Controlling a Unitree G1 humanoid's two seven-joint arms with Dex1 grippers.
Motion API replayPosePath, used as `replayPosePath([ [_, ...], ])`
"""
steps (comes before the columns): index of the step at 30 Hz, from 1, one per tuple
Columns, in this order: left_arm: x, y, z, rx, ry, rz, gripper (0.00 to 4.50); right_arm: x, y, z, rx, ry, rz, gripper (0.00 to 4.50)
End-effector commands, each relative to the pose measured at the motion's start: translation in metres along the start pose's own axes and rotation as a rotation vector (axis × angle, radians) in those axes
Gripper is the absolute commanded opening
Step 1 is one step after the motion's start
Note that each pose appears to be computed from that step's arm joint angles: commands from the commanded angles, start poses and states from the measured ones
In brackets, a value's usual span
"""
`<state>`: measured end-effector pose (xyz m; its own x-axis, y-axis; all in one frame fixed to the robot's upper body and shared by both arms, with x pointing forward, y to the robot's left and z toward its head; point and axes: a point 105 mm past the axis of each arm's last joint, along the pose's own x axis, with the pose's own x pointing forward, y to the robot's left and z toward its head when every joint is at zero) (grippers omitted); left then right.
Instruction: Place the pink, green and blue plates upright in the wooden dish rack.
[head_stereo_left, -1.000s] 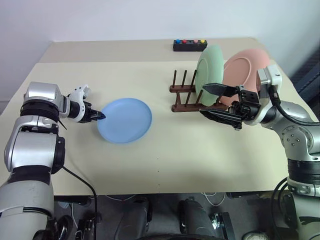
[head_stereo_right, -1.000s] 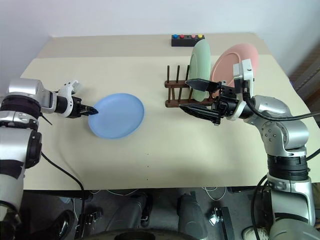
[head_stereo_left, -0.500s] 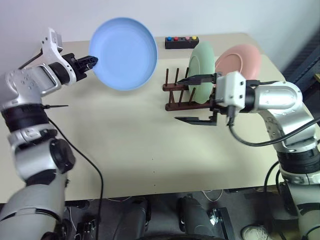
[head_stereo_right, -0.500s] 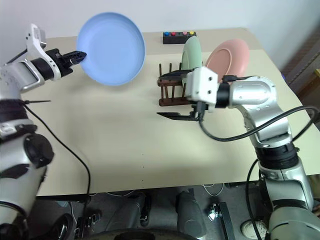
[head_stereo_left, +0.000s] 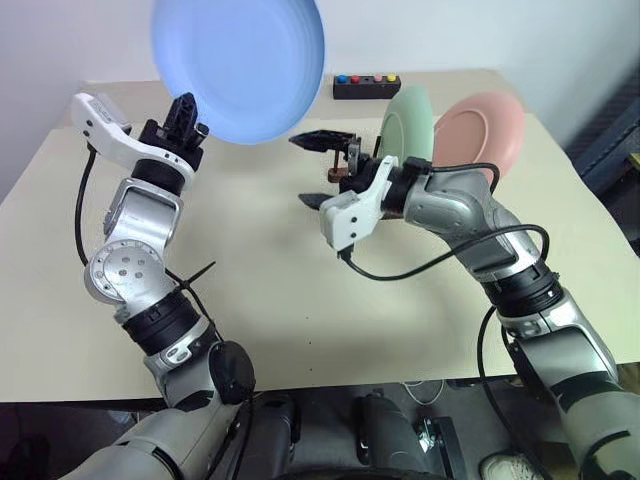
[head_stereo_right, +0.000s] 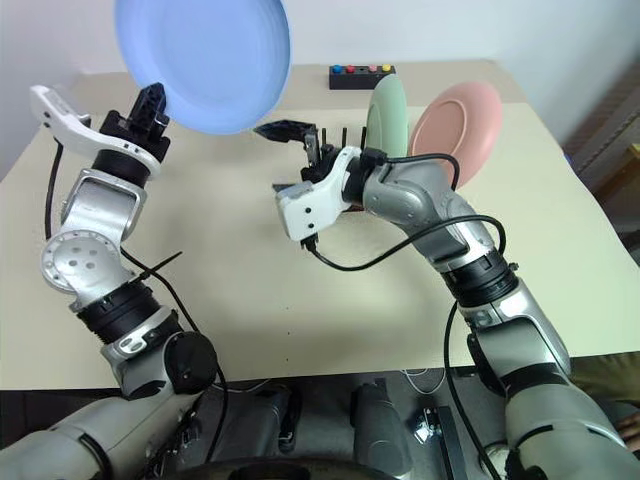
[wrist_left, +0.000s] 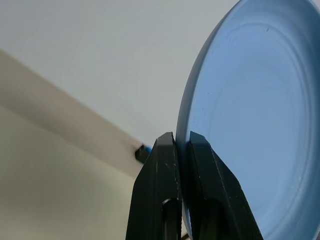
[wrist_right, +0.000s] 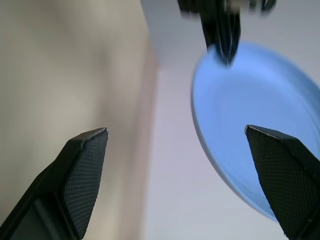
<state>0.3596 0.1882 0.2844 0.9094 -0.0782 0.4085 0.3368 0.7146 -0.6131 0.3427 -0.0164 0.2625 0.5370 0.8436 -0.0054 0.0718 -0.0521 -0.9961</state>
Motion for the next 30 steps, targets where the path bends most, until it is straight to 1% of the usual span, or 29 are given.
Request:
replayPosePath([
  [1, -0.004, -0.027, 0.004, 0.071, -0.063, -0.068, 0.07, 0.007, -0.016, -0.006, -0.044, 0.057, -0.089, 4.50],
  [5, -0.008, -0.036, -0.006, 0.109, -0.046, -0.092, 0.07, 0.013, -0.012, -0.007, -0.039, 0.079, -0.095, 4.50],
  [6, -0.009, -0.038, -0.008, 0.116, -0.040, -0.099, 0.02, 0.015, -0.012, -0.007, -0.035, 0.081, -0.093, 4.25],
  [8, -0.009, -0.040, -0.012, 0.123, -0.024, -0.105, 0.00, 0.017, -0.013, -0.009, -0.011, 0.086, -0.104, 3.64],
  [9, -0.009, -0.040, -0.013, 0.129, -0.021, -0.105, 0.00, 0.017, -0.014, -0.010, -0.009, 0.092, -0.106, 3.18],
  [12, -0.009, -0.043, -0.016, 0.152, -0.009, -0.118, 0.00, 0.018, -0.013, -0.014, -0.002, 0.108, -0.110, 1.66],
  [13, -0.009, -0.043, -0.017, 0.153, -0.007, -0.122, 0.00, 0.018, -0.013, -0.015, -0.001, 0.112, -0.112, 1.09],
  [15, -0.008, -0.045, -0.015, 0.210, -0.033, -0.130, 0.00, 0.018, -0.013, -0.017, -0.001, 0.117, -0.116, 0.07],
  [16, -0.008, -0.045, -0.017, 0.221, -0.025, -0.127, 0.00, 0.018, -0.012, -0.018, -0.002, 0.120, -0.116, 0.02],
  [17, -0.007, -0.045, -0.019, 0.195, -0.017, -0.133, 0.00, 0.018, -0.012, -0.018, -0.002, 0.122, -0.116, 0.02],
  [21, -0.006, -0.045, -0.024, 0.098, 0.013, -0.169, 1.38, 0.017, -0.014, -0.021, -0.009, 0.130, -0.129, 0.00],
  [22, -0.006, -0.047, -0.024, 0.097, 0.018, -0.181, 1.98, 0.016, -0.015, -0.021, -0.010, 0.133, -0.133, 0.00],
  [23, -0.007, -0.048, -0.023, 0.091, 0.022, -0.191, 2.39, 0.015, -0.016, -0.023, -0.013, 0.138, -0.139, 0.00],
  [24, -0.007, -0.049, -0.022, 0.093, 0.023, -0.203, 3.00, 0.014, -0.019, -0.024, -0.015, 0.143, -0.150, 0.00],
  [25, -0.007, -0.049, -0.020, 0.094, 0.025, -0.214, 3.41, 0.013, -0.021, -0.026, -0.016, 0.147, -0.159, 0.00],
  [26, -0.008, -0.048, -0.019, 0.079, 0.029, -0.227, 4.03, 0.011, -0.024, -0.029, -0.012, 0.156, -0.174, 0.00],
  [27, -0.009, -0.046, -0.017, 0.059, 0.034, -0.239, 4.47, 0.009, -0.029, -0.031, 0.007, 0.163, -0.198, 0.00],
  [30, -0.015, -0.035, -0.008, 0.080, 0.063, -0.273, 4.47, 0.002, -0.055, -0.041, 0.178, 0.166, -0.329, 0.00],
])
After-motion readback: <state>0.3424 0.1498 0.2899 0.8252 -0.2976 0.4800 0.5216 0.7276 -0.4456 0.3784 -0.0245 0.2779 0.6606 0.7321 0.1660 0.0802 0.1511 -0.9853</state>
